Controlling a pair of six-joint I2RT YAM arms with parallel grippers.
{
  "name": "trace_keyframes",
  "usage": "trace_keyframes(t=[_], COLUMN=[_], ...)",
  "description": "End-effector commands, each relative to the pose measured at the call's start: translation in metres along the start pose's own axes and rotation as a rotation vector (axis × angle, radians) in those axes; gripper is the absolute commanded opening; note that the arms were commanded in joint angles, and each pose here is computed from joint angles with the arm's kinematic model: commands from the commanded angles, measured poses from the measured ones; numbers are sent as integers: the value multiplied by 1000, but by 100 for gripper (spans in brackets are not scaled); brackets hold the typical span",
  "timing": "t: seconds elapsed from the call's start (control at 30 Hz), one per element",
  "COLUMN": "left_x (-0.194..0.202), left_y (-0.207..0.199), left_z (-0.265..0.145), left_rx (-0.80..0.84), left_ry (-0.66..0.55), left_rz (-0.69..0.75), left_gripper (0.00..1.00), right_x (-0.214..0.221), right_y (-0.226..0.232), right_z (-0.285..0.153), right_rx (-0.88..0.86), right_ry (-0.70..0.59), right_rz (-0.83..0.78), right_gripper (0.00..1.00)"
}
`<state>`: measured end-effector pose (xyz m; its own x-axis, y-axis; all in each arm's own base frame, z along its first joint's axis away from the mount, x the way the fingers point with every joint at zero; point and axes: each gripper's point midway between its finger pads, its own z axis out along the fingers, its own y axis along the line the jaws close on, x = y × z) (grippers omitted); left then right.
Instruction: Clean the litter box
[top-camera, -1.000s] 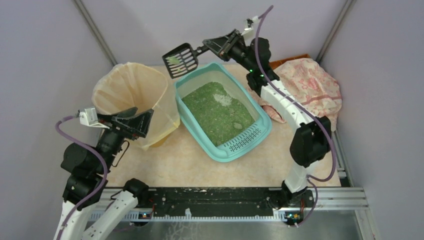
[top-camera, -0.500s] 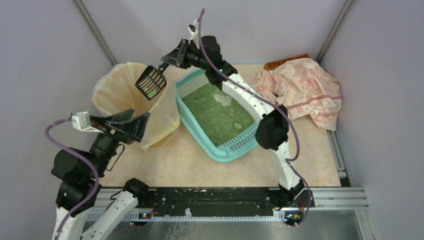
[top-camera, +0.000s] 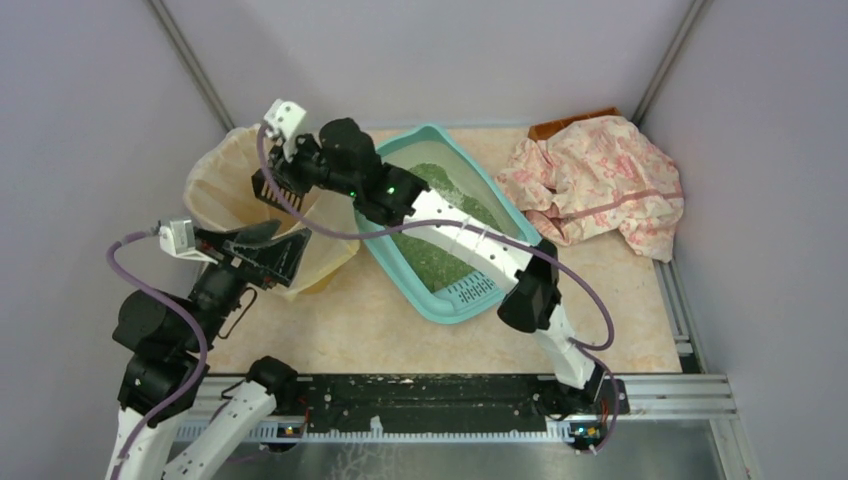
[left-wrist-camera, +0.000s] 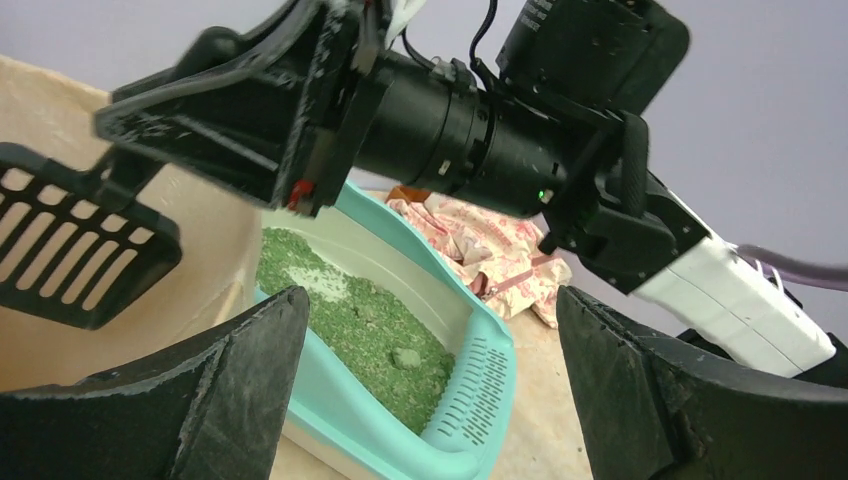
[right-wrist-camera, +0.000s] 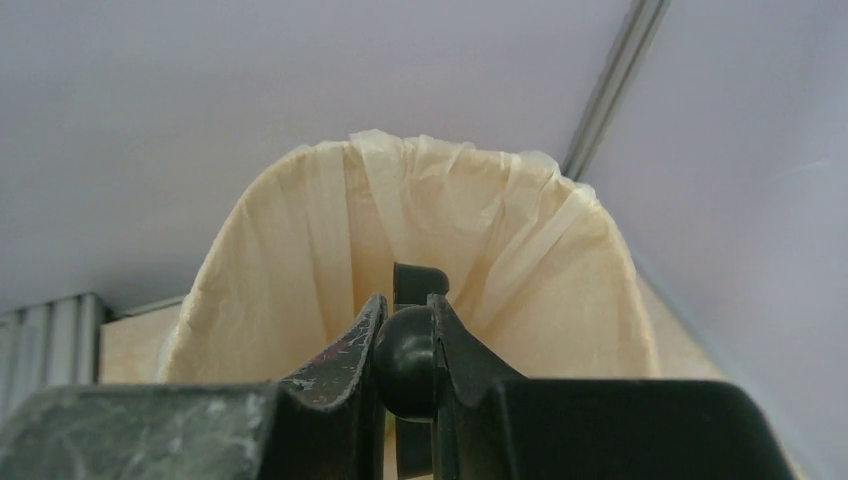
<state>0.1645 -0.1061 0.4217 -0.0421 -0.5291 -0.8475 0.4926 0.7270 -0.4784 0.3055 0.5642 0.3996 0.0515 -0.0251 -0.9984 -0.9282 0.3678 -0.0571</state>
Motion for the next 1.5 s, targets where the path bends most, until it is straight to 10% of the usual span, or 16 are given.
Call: trace_keyframes(t=[0.0,0.33,0.7,0.93,1.47], left_x=[-1,-3,1,20,71], left_y=[-12,-15,-16,-10,8], left_z=[3,0,-2,10,33], left_rx=[60,78,103,106,78], left_ry=[4,-3,-18,23,155], left_rz=[-6,4,3,-7,-59], left_gripper=[98,98,98,98,99], right_x=[-76,-145,-172,-61,126], right_y=[-2,-29,-198,-251,-213], right_z=[-27,-62,-245,-313,-308], right_rx=[161,-21,65,515,827], right_ry=[-129,-366,-789,-486,284], right_rz=[-322,39,463,370,58], right_gripper=[0,0,0,0,0])
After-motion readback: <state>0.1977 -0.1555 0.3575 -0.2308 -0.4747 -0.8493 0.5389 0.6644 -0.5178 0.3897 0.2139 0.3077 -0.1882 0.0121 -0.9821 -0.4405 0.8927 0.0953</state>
